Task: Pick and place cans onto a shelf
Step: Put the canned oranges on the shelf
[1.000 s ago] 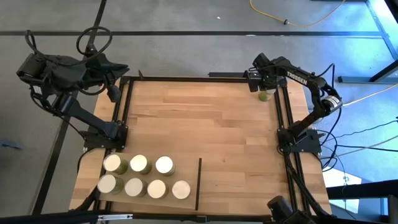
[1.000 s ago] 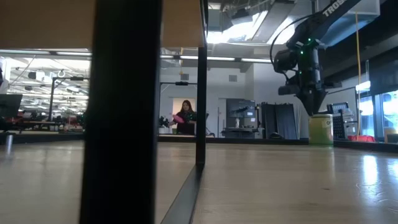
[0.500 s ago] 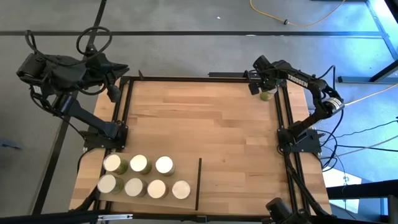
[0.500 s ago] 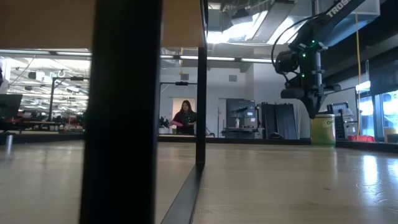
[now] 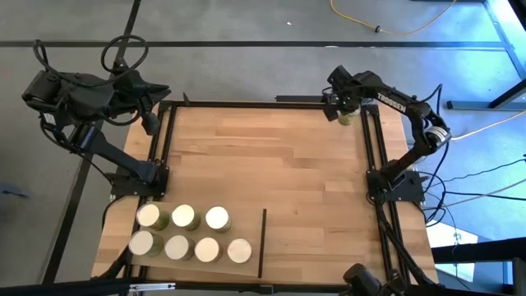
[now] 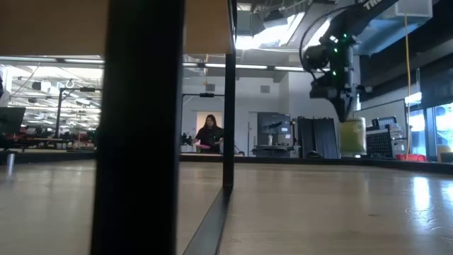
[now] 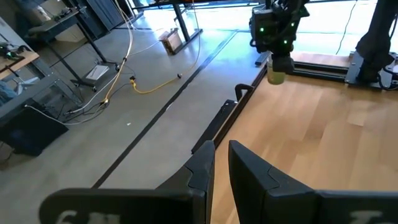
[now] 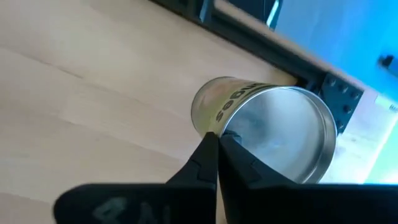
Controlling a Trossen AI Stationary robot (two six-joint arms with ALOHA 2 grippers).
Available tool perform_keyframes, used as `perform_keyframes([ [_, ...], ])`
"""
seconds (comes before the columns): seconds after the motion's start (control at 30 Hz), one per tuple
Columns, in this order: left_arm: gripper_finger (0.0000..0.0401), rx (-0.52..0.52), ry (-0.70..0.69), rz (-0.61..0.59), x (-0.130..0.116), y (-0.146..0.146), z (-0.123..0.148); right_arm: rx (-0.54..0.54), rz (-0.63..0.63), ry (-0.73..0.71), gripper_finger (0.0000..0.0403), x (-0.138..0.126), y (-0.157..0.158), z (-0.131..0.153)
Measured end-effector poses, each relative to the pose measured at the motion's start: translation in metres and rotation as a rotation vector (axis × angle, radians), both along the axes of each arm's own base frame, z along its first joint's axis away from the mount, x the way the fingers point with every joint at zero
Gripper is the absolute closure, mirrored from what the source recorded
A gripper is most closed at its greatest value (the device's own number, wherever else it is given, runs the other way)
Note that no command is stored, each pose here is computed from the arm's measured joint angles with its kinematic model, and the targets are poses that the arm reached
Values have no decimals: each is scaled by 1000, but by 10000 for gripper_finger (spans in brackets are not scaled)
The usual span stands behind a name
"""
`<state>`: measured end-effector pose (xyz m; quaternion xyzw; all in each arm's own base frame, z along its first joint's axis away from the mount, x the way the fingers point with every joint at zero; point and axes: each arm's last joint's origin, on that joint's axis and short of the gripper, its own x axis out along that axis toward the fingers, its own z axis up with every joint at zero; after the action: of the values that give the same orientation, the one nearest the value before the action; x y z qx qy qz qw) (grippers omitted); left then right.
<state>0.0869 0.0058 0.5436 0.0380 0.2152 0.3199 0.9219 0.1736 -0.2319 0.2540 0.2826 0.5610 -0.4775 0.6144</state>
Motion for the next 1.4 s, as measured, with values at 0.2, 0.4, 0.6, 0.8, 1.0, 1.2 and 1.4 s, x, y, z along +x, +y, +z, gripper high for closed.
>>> perform_keyframes([
  [0.2, 362, 0, 1, 0, 0, 0, 0, -17, 83, -6, 402, 20, 14, 33],
  [0.4, 362, -5, 2, -9, 1, 0, 0, -115, 181, -34, 402, 48, 42, 81],
  [0.6, 362, -6, 2, -9, 1, 0, 0, -165, 318, -140, 403, 70, 84, 129],
  [0.8, 362, -4, 4, -11, 1, 0, 0, -188, 497, -294, 403, 95, 126, 165],
  [1.0, 362, -24, 7, -42, 1, -1, -1, -190, 682, -371, 403, 134, 167, 180],
  [1.2, 362, -71, 15, -118, 2, -3, -2, -149, 866, -434, 403, 169, 208, 184],
  [1.4, 362, -92, 14, -138, 3, -4, -2, -44, 1067, -419, 403, 183, 247, 173],
])
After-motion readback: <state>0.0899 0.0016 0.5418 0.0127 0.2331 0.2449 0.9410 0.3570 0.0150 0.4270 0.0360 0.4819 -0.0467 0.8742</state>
